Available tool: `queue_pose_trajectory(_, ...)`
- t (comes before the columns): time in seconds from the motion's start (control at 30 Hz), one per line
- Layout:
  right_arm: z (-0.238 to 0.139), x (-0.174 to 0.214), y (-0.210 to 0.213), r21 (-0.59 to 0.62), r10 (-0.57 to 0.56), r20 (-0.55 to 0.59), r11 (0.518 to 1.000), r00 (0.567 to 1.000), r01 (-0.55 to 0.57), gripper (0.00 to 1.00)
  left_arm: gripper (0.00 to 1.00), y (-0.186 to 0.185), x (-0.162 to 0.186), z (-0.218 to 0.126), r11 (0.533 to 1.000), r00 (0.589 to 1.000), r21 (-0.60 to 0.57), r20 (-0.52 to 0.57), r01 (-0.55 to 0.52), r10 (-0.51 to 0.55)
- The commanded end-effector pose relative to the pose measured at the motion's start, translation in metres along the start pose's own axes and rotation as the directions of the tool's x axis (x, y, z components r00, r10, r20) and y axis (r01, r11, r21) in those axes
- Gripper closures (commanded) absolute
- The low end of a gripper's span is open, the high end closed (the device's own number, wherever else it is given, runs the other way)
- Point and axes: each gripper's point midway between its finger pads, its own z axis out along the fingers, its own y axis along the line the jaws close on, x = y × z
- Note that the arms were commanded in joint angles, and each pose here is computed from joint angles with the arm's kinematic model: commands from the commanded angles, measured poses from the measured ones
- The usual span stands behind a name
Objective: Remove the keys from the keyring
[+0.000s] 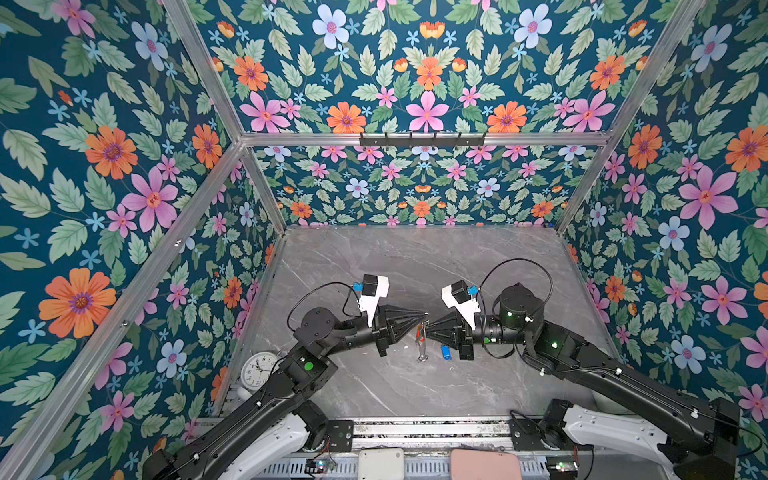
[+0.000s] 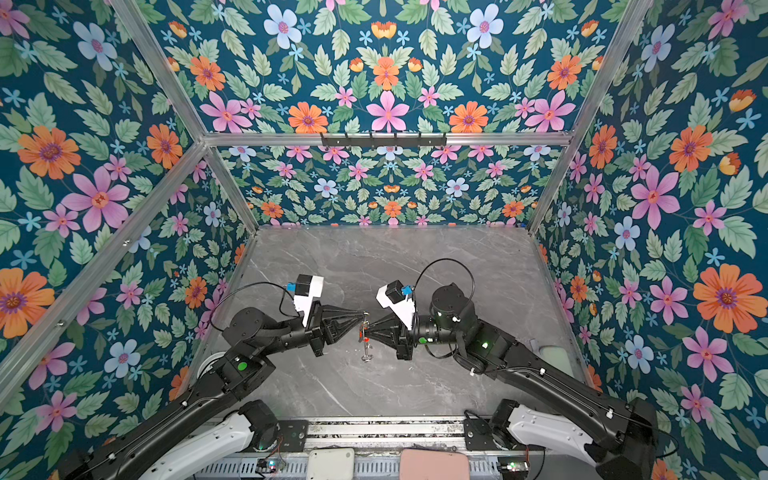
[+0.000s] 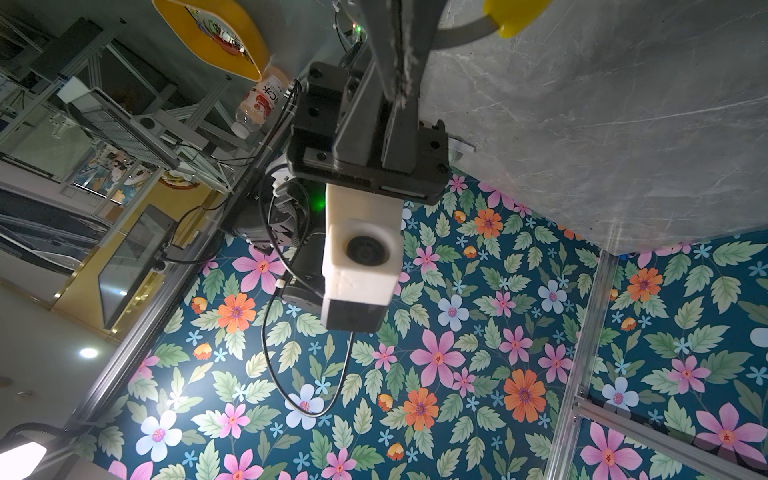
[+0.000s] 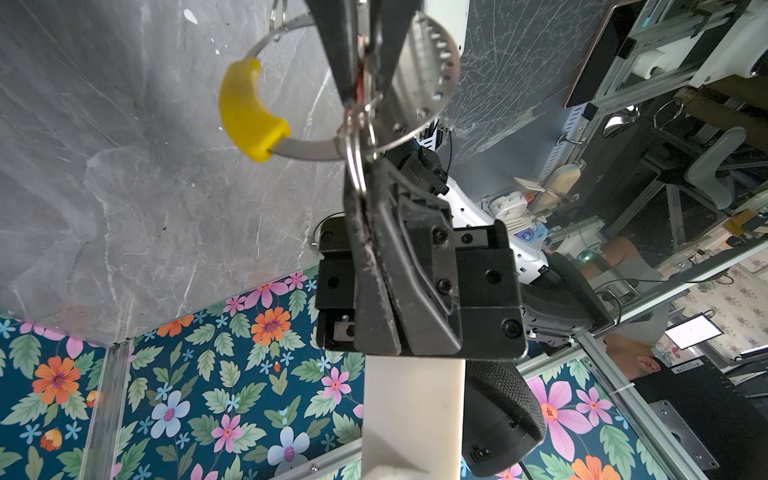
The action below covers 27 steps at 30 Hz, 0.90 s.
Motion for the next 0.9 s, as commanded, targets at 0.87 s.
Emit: queue_pose_trajectory(0.87, 0.0046, -0.0165, 0.0066, -0.025, -0.052, 0.024, 0.998, 0.998, 0.053, 1.00, 1.00, -0.0004, -0.0025, -0.0003, 1.000, 1.000, 0.003, 0.022, -0.018, 0.018)
